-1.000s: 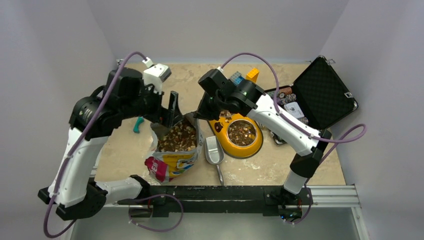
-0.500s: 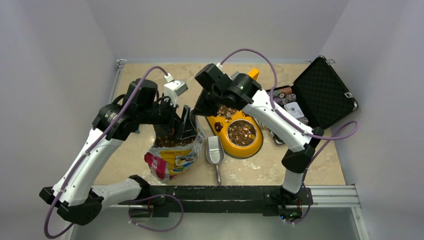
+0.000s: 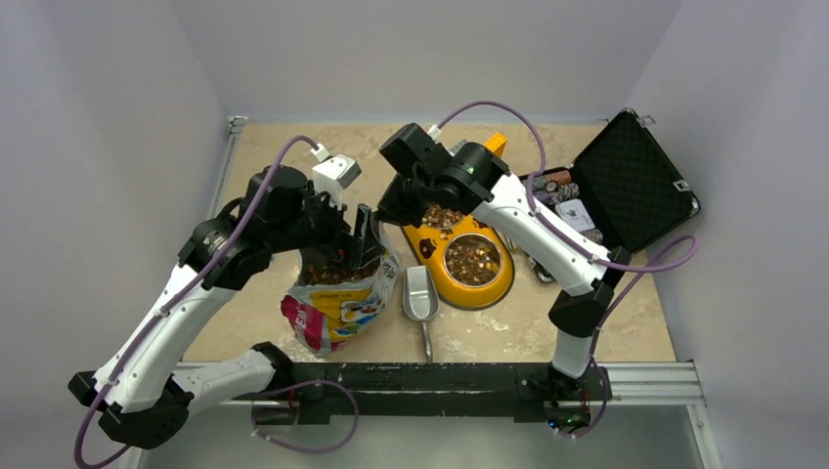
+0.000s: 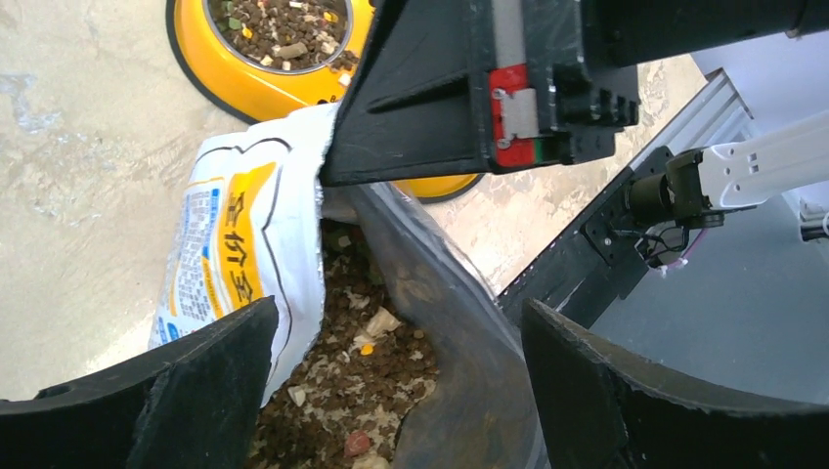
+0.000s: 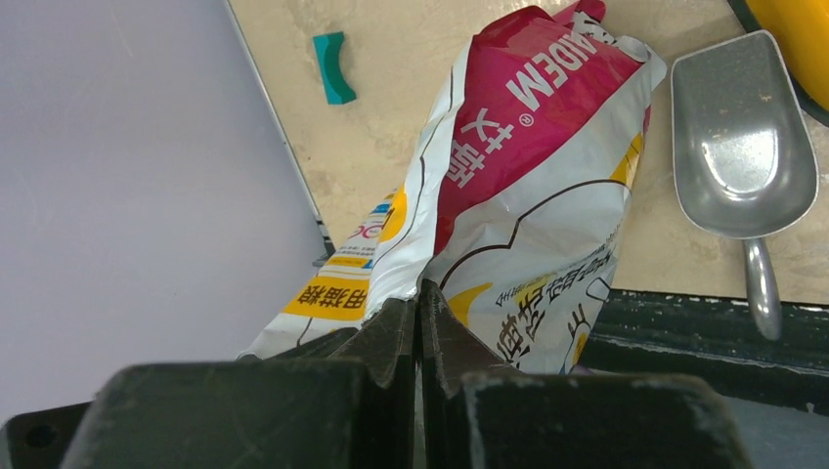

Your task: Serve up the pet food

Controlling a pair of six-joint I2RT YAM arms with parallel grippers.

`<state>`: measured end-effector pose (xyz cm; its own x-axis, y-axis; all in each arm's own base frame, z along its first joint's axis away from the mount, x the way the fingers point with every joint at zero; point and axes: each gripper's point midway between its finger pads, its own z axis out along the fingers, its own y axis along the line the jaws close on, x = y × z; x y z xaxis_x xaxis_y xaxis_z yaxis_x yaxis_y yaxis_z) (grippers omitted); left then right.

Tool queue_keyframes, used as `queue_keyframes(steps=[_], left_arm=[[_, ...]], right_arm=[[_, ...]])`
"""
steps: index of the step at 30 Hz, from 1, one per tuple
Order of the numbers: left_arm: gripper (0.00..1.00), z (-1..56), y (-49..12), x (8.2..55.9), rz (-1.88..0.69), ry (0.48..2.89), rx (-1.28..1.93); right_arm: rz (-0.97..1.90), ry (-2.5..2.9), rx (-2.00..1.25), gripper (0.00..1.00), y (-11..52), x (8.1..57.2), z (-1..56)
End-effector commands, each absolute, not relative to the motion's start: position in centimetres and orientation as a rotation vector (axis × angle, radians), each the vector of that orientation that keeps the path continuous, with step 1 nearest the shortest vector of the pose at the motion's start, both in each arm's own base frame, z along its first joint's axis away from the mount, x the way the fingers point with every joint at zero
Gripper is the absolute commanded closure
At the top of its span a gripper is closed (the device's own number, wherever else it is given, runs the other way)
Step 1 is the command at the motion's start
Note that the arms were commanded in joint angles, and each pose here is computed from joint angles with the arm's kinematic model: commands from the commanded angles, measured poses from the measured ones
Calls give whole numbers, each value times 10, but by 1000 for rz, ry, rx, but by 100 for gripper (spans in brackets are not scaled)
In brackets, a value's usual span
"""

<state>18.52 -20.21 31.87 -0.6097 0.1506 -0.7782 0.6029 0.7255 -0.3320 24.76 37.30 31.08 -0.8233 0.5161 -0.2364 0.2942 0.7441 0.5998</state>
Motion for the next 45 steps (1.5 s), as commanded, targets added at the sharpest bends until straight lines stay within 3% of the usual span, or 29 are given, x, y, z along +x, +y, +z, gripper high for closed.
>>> queue_keyframes(steps=[1,6,12,17,22,26,27,35,41,44,45], left_arm=[[2,309,-212,186,-753,2177,585],[2,306,-224,189,-750,2174,591],[42,291,-187,197,-508,2254,492],[61,284,-183,191,-521,2246,487],[87,280,-180,189,-508,2266,487],[98,284,-179,188,-505,2256,508],[100,287,-179,187,-508,2251,513],[100,308,-197,178,-648,2182,613],[100,313,-203,170,-708,2175,663],[100,313,-203,167,-714,2177,679],[100,314,-203,167,-714,2174,682]], right_arm=[[1150,2198,755,100,376,279,419],[1155,2210,728,100,380,276,419],[1126,2167,647,100,363,268,427],[1172,2156,309,98,369,251,433],[1149,2071,-159,79,372,235,437],[1096,2033,-484,52,354,229,419],[1106,2022,-557,48,349,229,411],[1075,1751,-987,45,345,237,350],[995,1511,-1153,39,348,248,357],[1029,1520,-1243,32,351,254,342],[1055,1529,-1275,25,354,252,335]])
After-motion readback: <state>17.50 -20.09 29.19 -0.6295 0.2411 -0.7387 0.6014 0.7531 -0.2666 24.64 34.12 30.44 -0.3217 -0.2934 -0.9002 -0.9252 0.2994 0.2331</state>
